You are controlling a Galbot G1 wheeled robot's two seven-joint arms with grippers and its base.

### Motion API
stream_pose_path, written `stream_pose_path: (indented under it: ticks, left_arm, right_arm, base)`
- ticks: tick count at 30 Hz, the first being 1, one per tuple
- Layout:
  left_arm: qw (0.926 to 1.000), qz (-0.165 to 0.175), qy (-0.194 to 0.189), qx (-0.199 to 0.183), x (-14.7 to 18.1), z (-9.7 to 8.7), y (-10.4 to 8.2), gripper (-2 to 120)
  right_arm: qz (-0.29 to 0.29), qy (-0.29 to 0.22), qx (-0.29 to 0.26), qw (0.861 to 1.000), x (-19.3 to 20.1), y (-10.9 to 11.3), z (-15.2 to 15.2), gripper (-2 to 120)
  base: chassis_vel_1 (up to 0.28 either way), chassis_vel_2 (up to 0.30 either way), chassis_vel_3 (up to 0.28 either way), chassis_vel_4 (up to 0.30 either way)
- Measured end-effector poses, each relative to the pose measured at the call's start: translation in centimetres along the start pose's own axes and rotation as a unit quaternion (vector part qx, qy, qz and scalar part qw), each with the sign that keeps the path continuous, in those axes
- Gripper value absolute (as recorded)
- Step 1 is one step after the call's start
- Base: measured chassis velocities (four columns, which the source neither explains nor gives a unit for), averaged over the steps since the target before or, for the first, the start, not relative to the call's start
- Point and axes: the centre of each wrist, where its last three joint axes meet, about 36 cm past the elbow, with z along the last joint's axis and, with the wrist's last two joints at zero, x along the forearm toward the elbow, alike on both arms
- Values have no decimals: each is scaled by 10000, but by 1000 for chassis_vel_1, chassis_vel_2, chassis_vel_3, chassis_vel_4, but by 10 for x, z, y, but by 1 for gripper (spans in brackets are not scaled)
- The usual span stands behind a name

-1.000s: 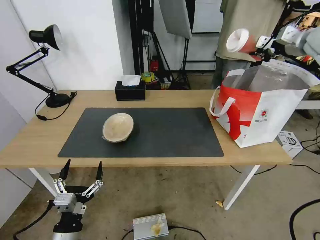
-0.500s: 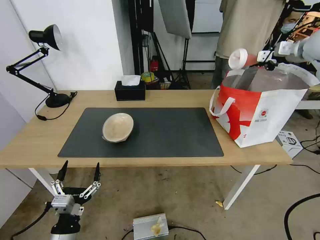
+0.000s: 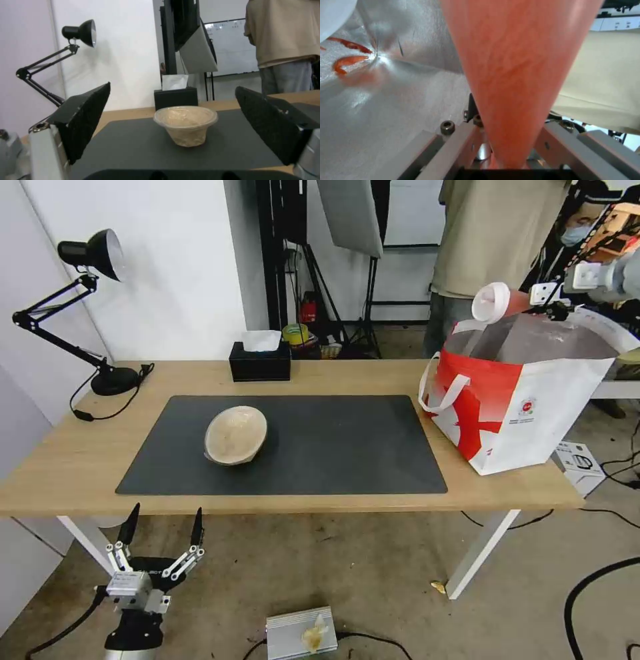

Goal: Pick up the trash from the table and place it into the takeout bag.

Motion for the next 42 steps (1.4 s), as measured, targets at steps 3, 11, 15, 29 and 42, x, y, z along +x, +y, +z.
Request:
stream_pose_path:
  ticks: [3, 11, 15, 29, 42]
  left_arm:
    - [10000, -8, 5, -2, 1, 1, 0, 100]
    - [10000, -52, 11, -21, 4, 3, 3, 100]
    - [10000, -69, 11, -29, 5, 3, 4, 100]
    - [10000, -73, 8, -29, 5, 3, 5, 100]
    - [10000, -73, 11, -40, 5, 3, 5, 100]
  right_arm:
    - [0, 29, 2, 10000, -2, 1, 0, 4]
    - [-36, 191, 104, 9998, -13, 6, 3, 4]
    - [-78, 216, 110, 9997, -17, 11, 4, 4]
    - [-118, 294, 141, 9994, -24, 21, 7, 39]
    - [-99, 278, 62, 9995, -22, 28, 14, 86]
  base:
    - [0, 0, 0, 0]
    - [0, 0, 0, 0]
    - [0, 0, 0, 0]
    - [0, 0, 0, 0]
    - [0, 0, 0, 0]
